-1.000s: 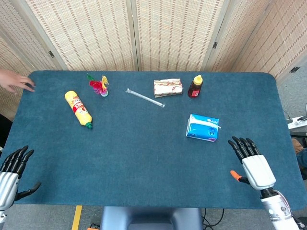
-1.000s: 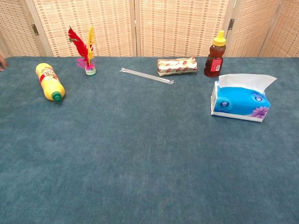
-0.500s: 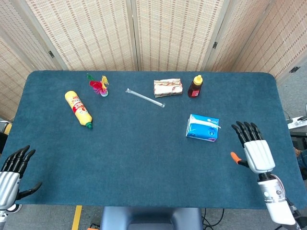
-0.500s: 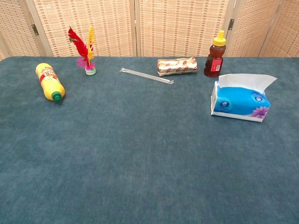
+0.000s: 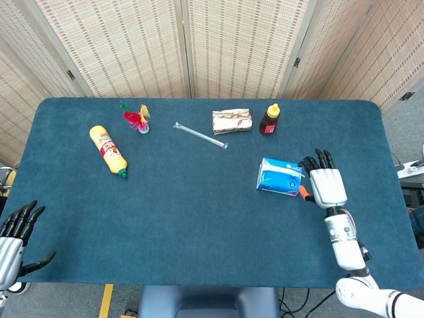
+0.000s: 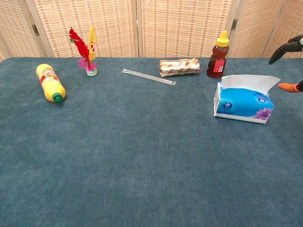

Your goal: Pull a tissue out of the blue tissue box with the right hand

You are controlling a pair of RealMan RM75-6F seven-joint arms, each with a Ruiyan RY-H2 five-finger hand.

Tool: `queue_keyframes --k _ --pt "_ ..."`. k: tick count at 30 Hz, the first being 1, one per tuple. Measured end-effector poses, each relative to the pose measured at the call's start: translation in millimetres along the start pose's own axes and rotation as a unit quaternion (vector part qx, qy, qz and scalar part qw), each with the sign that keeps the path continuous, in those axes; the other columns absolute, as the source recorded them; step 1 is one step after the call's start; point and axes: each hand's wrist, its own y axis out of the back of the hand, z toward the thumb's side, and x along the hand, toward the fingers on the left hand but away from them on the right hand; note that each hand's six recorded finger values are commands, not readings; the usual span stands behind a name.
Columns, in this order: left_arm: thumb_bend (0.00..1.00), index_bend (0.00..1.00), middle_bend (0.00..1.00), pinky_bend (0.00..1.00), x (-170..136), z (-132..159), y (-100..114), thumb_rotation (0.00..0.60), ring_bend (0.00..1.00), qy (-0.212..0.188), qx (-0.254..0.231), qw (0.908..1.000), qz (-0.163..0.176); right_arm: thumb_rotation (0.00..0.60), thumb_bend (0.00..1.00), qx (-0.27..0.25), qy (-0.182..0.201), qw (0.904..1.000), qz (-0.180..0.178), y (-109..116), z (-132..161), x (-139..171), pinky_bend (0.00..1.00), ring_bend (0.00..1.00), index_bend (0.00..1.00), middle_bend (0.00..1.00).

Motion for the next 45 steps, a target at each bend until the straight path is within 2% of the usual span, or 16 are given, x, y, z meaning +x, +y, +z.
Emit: queue_keyframes --k 7,11,13,17,21,27,33,38,41,45 --pt "0.25 0.00 0.00 0.14 -0.3 0.1 0.1 0.600 0.00 -0.001 -0.001 1.0000 0.000 0.600 0.25 0.015 -0.018 0.9997 0.008 -13.0 7.9 -21.8 0.00 0.00 0.40 0.29" --pt "0.25 0.00 0.00 0.14 -0.4 0.4 0.4 0.600 0.00 -0.002 -0.002 1.0000 0.000 0.600 0.26 0.023 -0.022 0.9995 0.005 -18.0 12.0 -30.9 0.00 0.00 0.52 0.38" --pt "0.25 0.00 0.00 0.14 -0.4 0.1 0.6 0.600 0.00 -0.001 -0.003 1.0000 0.000 0.600 0.28 0.024 -0.024 0.9994 0.004 -21.3 14.7 -34.4 0.01 0.02 0.55 0.41" --pt "0.25 0.00 0.00 0.14 -0.4 -0.2 1.5 0.600 0.00 -0.001 -0.005 1.0000 0.002 0.600 0.39 0.025 -0.025 0.9994 0.002 -25.4 17.5 -37.4 0.02 0.06 0.62 0.46" --pt "0.25 0.00 0.00 0.14 -0.9 0.4 2.1 0.600 0.00 -0.003 -0.005 1.0000 0.003 0.600 0.42 0.021 -0.024 0.9995 -0.006 -23.7 17.9 -36.9 0.03 0.07 0.64 0.48" --pt "0.25 0.00 0.00 0.14 -1.2 0.6 2.2 0.600 0.00 -0.002 -0.004 1.0000 0.003 0.600 0.45 -0.005 -0.007 0.9995 -0.030 -5.9 25.4 -32.0 0.03 0.07 0.64 0.48" --pt "0.25 0.00 0.00 0.14 -1.8 1.5 2.9 0.600 0.00 -0.003 -0.003 1.0000 0.005 0.600 0.45 -0.056 0.043 0.9950 -0.071 35.3 47.9 -9.2 0.03 0.07 0.64 0.48" --pt "0.25 0.00 0.00 0.14 -2.2 2.8 2.1 0.600 0.00 -0.005 0.000 1.0000 0.004 0.600 0.44 -0.084 0.110 0.9831 -0.120 76.1 65.9 35.4 0.03 0.07 0.64 0.47" --pt "0.25 0.00 0.00 0.14 -2.7 3.9 1.5 0.600 0.00 -0.007 0.002 1.0000 0.004 0.600 0.44 -0.082 0.141 0.9774 -0.135 84.7 64.6 67.8 0.03 0.07 0.64 0.47" --pt "0.25 0.00 0.00 0.14 -3.1 4.9 0.4 0.600 0.00 -0.008 0.004 1.0000 0.002 0.600 0.44 -0.086 0.151 0.9774 -0.121 75.1 49.3 107.9 0.03 0.07 0.64 0.46"
